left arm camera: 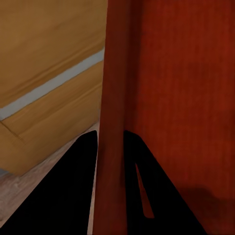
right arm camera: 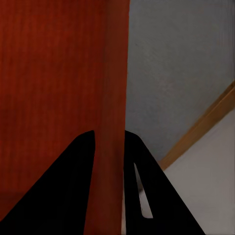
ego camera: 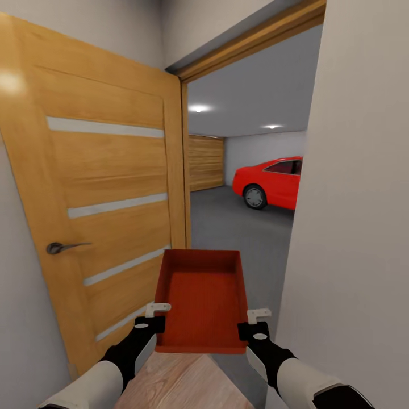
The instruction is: Move the two storage containers from the living room to the garage. In the garage, place one container on the floor and stack the other container on top of it (either order is fine).
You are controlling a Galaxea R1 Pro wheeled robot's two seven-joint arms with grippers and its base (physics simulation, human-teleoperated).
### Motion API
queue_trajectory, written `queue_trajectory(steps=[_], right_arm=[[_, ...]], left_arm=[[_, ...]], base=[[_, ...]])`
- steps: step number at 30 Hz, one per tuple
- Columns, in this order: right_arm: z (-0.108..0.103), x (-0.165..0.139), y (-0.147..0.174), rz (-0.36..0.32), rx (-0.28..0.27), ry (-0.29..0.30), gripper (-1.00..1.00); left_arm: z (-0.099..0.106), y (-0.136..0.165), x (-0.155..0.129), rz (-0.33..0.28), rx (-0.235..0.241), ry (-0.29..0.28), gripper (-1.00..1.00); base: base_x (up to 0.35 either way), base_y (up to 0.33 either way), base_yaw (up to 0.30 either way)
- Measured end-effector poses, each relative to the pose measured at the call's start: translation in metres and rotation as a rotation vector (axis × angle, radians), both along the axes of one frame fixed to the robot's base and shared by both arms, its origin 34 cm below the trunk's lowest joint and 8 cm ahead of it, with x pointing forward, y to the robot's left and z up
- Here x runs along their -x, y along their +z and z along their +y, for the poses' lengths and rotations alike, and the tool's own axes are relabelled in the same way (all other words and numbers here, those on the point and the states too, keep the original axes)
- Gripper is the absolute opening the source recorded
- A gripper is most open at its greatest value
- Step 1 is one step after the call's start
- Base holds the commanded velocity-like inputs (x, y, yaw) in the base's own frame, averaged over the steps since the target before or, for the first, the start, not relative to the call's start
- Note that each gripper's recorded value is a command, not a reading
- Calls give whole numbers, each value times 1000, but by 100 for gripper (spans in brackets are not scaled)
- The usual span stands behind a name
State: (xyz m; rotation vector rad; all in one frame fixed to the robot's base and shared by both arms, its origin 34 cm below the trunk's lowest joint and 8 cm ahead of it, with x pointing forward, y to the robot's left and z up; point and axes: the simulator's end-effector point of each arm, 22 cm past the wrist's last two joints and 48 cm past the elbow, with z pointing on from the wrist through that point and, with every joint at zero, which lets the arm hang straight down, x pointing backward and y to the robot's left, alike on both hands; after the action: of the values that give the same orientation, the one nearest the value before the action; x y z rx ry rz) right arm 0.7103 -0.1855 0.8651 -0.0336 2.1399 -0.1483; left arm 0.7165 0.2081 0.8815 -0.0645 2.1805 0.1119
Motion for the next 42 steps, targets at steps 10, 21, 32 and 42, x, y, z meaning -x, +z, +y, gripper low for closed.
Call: queue_trajectory(steps=[10, 21, 32, 42], right_arm=[[0, 1, -2, 3, 0, 0, -100], [0, 1, -1, 2, -1, -1, -100], [0, 2, -2, 4, 0, -1, -100], [0, 2, -2, 4, 0, 0, -100]], left_arm=[[0, -1, 1, 4, -1, 0, -100], [0, -1, 0, 2, -2, -1, -100], [0, -2, 1, 5, -1, 0, -100], [0, -2, 1, 5, 0, -1, -100]], base=[[245, 220, -258], [245, 221, -48], [280, 195, -265], [310, 141, -287]])
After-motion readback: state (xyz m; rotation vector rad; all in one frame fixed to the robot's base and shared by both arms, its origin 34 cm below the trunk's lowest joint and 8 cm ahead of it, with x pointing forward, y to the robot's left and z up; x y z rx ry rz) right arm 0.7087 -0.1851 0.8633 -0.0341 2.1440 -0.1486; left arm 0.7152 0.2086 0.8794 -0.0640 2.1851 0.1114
